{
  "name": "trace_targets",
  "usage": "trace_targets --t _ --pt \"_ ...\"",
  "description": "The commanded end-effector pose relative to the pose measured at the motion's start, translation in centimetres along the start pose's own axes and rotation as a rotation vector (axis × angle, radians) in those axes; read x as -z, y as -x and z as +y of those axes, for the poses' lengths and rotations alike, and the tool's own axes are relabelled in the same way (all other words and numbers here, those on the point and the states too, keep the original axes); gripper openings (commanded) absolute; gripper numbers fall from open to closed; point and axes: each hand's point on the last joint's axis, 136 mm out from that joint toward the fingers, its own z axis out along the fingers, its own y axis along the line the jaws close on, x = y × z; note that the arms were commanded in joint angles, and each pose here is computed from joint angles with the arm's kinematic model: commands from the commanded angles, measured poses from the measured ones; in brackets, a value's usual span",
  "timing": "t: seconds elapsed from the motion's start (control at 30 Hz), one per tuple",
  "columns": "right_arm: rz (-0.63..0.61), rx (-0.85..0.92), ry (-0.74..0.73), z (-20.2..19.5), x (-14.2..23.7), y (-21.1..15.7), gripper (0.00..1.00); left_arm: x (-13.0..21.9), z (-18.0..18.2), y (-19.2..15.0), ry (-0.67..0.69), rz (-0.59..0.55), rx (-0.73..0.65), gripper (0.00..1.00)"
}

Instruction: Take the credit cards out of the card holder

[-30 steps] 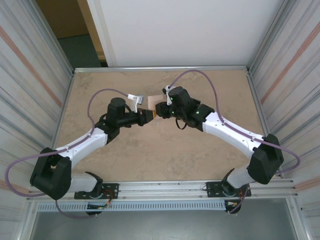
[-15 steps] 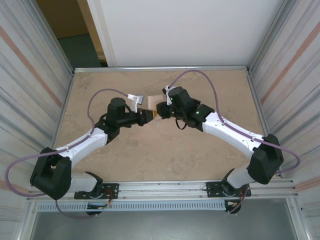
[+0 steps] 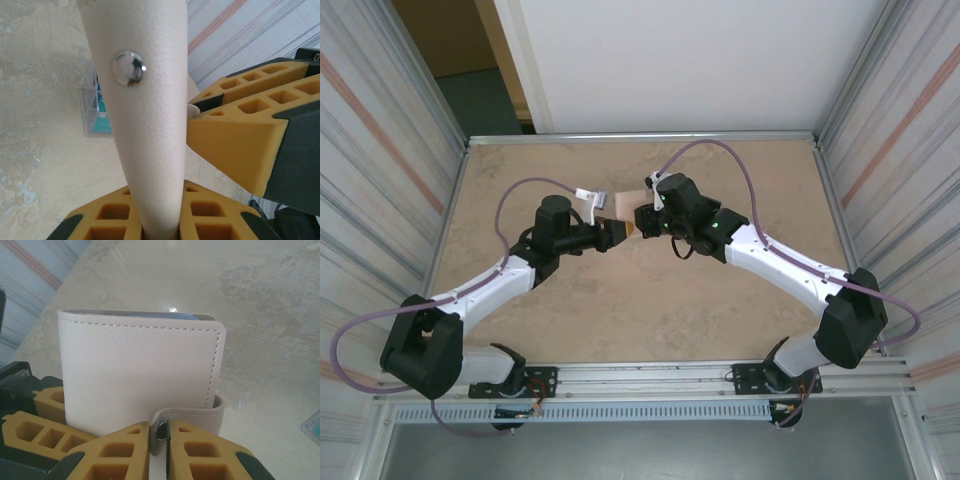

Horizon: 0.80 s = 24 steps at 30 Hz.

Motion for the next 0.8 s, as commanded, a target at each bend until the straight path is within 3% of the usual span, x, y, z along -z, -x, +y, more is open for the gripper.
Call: trace_targets --t 0.0,0.77 --pt "-0.016 0.001 -0.046 -1.0 0.4 0.6 0.14 0.1 -1.9 1.0 -0.073 -0.023 -0.048 0.00" --pt "-0.027 -0.037 -0.065 -2.3 0.4 0.5 0.10 0.2 -2.3 1.1 -0.088 -0.020 -0.063 0.00"
